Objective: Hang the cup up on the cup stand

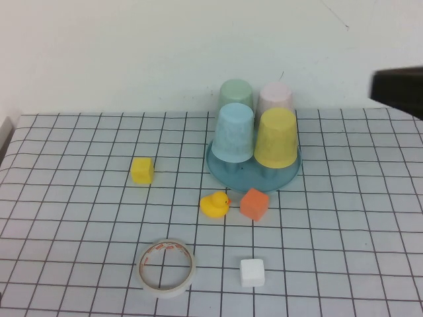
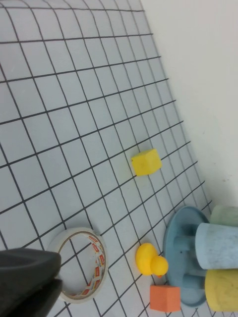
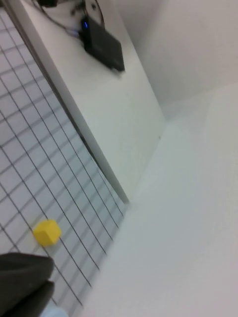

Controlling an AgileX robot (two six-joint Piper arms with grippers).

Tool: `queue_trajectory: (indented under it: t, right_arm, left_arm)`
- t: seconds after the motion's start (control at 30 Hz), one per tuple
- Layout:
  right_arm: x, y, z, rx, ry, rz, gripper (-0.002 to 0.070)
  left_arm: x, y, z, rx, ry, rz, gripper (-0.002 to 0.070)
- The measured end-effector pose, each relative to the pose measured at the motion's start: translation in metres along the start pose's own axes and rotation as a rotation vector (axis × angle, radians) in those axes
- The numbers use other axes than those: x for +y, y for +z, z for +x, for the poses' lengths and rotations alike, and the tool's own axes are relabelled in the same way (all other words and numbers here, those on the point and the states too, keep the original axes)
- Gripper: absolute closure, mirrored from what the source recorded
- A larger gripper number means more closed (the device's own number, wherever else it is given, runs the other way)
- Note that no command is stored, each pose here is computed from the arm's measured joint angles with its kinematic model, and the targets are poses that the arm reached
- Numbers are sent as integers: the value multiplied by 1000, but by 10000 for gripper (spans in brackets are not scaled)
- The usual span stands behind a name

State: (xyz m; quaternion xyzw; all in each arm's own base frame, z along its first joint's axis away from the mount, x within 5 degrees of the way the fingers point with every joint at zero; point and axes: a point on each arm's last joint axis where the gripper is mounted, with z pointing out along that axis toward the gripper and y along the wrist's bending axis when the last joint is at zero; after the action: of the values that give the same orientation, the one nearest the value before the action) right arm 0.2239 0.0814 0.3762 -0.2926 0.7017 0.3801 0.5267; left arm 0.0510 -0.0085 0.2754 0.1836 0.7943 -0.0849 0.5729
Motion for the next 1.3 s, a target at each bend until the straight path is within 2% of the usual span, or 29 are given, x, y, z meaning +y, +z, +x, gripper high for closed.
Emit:
queue_trajectory:
  t: [0.33,0.53,0.7,1.0,1.17,1.3]
  right_arm:
    - [78,-73,22,-211,-207,264,664]
    - [105,-102,41,-332,-278,383,664]
    - [108,-105,60,-335,-273,395,664]
    - [90,-93,100,-237,-168,402,664]
    - [73,-94,124,-207,-120,534,664]
    - [73,-106,128,-249,-232,660,664]
  left_arm:
    - [0,1,1,-2,-19,1,676]
    - [0,1,1,-2,-20,1,676]
    - [0,1,1,-2,-20,1,676]
    - [0,1,1,-2,-22,1,676]
    - [0,1,1,-2,-22,1,676]
    - [0,1,1,-2,-22,1,676]
